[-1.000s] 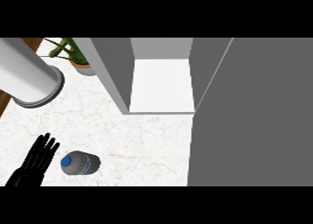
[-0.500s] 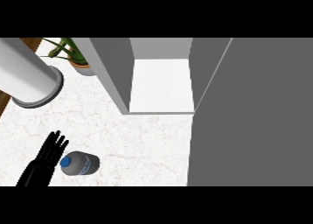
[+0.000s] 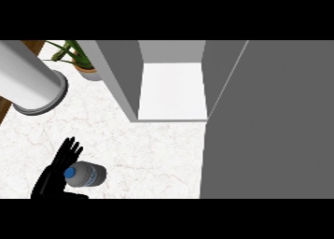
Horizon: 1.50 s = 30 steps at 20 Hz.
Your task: Pick up the bottled water, place it into the cabinet and close the cabinet
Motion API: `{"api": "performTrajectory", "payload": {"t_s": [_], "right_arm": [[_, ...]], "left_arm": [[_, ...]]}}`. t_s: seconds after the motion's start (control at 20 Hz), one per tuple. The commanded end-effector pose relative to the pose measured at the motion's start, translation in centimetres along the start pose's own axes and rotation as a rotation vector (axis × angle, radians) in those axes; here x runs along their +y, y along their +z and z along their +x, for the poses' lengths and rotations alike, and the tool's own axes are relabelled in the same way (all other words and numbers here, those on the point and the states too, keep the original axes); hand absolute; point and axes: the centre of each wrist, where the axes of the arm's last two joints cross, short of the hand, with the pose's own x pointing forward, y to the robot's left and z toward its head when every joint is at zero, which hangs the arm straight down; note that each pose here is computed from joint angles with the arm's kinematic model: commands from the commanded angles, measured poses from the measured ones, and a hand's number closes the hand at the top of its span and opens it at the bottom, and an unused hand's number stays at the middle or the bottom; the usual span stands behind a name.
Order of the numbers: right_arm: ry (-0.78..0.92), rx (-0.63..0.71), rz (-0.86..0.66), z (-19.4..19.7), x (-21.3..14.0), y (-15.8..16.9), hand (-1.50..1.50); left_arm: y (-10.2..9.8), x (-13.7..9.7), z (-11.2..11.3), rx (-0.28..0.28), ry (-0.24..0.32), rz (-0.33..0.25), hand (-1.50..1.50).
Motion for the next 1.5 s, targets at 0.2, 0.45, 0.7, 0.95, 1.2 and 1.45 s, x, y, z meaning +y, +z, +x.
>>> {"api": "performTrajectory", "payload": {"t_s": [0.2, 0.45, 0.7, 0.95, 1.2, 1.45], "right_arm": [[-0.006, 0.002, 0.006, -1.1, -0.6, 0.1, -1.50], [-0.011, 0.018, -0.005, 0.7, 0.8, -0.6, -1.50], [-0.018, 0.005, -0.005, -0.3, 0.4, -1.4, -1.50], [-0.019, 0.018, 0.029, -1.1, -0.2, -0.2, -1.50], [-0.032, 0.034, 0.023, -1.6, -0.2, 0.4, -1.50], [-0.013, 0.008, 0.006, -1.0, 0.1, -0.7, -1.50]], "left_arm": [[-2.2, -2.3, -2.4, -0.002, 0.068, -0.027, -1.50], [-1.1, -2.4, -3.0, 0.021, 0.148, -0.079, -1.50], [-1.1, -2.6, -3.3, 0.025, 0.204, -0.107, -1.50], [-1.6, -2.7, -3.1, 0.034, 0.251, -0.148, -1.50], [-2.3, -5.3, -4.4, 0.033, 0.238, -0.199, -1.50], [-3.4, -5.7, -3.4, 0.017, 0.231, -0.252, 1.50]]}}
